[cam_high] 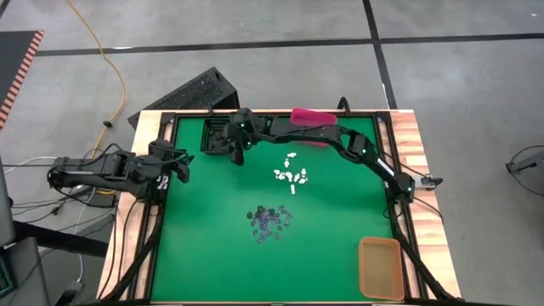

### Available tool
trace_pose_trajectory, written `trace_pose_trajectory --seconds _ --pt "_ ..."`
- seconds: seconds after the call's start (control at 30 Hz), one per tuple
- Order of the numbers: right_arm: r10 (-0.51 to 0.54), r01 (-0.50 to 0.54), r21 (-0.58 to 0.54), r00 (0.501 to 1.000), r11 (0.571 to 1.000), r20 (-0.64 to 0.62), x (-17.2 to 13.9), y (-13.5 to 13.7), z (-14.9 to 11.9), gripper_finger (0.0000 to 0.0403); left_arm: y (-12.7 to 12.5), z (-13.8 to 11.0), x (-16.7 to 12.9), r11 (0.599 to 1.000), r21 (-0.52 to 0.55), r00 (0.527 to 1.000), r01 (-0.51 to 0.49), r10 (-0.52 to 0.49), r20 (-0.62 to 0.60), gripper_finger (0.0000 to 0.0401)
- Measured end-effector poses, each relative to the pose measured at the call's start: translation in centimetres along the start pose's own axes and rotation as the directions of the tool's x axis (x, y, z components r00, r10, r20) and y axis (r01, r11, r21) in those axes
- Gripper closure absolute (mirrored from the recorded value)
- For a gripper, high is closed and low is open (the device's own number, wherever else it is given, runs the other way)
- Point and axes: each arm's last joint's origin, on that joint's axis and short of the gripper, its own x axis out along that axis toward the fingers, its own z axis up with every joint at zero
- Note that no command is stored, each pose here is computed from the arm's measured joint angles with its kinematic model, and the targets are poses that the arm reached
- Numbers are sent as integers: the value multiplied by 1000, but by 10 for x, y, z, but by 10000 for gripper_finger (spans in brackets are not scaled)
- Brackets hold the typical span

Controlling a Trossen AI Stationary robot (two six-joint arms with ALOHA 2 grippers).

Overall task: Sort Halloween decoration
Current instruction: Put the brown skull toy into the black bin

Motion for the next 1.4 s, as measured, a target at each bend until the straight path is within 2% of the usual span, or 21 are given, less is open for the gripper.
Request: trace_pose_trajectory --seconds 0.13,0.3,0.43,0.53,0.57,0.63,0.77,0.87,0.93,1.07,1.17,1.4 --pt "97 -106 -67 987 992 -124 -23 20 8 221 0 0 0 1000 0 1000 1 -1 -1 218" --pt "150 -216 -157 925 964 -349 -54 48 7 247 0 0 0 1000 0 1000 1 -1 -1 218" --pt "192 -283 -104 835 953 -516 -78 59 -7 273 0 0 0 1000 -1 1000 1 -1 0 218" --pt "220 -293 -29 777 956 -590 -95 60 -30 296 0 0 0 1000 0 1000 2 -2 0 218" --pt "222 -287 -15 771 958 -597 -100 62 -38 303 0 0 0 1000 -1 1000 2 -2 0 218" --pt "217 -270 -6 785 963 -580 -114 67 -51 318 0 0 0 1000 -1 1000 1 -1 0 218" --pt "198 -233 -16 859 972 -473 -134 88 -77 337 0 0 0 1000 -1 1000 2 -2 0 218" --pt "182 -224 -83 917 971 -356 -139 106 -95 341 0 0 0 1000 -2 1000 2 -2 1 218" --pt "186 -231 -127 938 965 -293 -138 120 -106 341 0 0 0 1000 -8 1000 1 -1 -1 218" --pt "157 -212 -192 950 958 -269 -129 140 -125 342 0 0 0 1000 -17 1000 1 -1 -1 218" --pt "164 -214 -222 961 951 -223 -127 149 -126 337 0 0 0 1000 -17 1000 1 -1 -1 218" --pt "184 -227 -249 966 942 -183 -126 159 -122 277 0 0 0 1000 -18 1000 1 -1 -1 218"
